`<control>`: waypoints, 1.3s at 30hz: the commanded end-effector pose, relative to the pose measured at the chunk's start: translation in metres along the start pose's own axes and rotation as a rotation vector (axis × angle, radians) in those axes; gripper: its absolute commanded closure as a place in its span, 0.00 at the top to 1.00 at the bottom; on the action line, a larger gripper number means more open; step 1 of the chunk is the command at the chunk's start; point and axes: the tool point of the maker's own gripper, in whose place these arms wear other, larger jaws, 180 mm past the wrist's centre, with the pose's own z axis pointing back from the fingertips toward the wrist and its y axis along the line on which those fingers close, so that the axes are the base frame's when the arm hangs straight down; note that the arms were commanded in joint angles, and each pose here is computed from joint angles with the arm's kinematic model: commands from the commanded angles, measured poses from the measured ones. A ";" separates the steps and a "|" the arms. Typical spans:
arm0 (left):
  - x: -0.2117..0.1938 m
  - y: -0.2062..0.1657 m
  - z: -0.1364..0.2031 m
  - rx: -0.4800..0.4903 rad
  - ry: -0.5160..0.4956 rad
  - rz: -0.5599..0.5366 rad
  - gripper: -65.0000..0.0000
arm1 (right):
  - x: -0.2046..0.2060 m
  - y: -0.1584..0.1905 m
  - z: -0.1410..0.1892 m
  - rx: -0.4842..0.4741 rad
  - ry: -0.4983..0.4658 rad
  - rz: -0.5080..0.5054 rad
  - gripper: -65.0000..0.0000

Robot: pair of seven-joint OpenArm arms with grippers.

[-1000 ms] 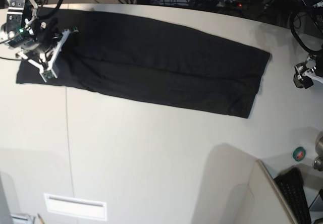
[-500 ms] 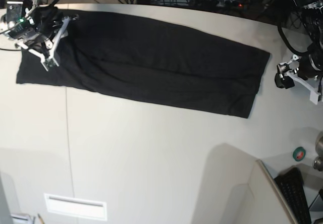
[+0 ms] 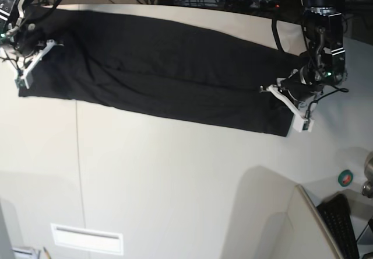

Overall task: Layout the t-shirt on the table in an organized manner, then fold the t-shirt properly
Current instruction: 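Grasp both ends of the black shirt strip with both grippers, then pull the strip ends apart with both grippers to flatten it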

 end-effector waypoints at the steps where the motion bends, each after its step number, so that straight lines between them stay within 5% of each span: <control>1: 0.011 0.010 -0.001 0.040 -0.028 -0.023 0.00 | 0.010 -0.007 -0.001 -0.004 -0.023 0.003 0.00; 6: -0.022 0.028 -0.016 0.120 0.076 -0.022 0.00 | 0.007 -0.017 -0.027 0.032 0.021 -0.045 0.00; 13: -0.017 0.039 -0.022 0.140 0.083 -0.004 0.00 | 0.040 -0.037 -0.050 0.053 -0.005 -0.105 0.00; 22: 0.048 0.026 0.013 0.151 -0.105 -0.109 0.00 | 0.067 -0.051 -0.007 -0.048 -0.087 -0.004 0.00; 27: 0.063 0.039 -0.001 0.162 -0.095 -0.075 0.00 | 0.096 -0.042 0.009 -0.064 -0.170 0.042 0.00; 33: 0.067 0.055 -0.035 0.153 -0.035 0.017 0.00 | 0.129 -0.015 -0.018 0.023 -0.164 0.113 0.00; 39: 0.053 0.072 -0.052 0.162 -0.015 0.082 0.00 | 0.118 -0.028 -0.057 0.081 -0.100 0.005 0.00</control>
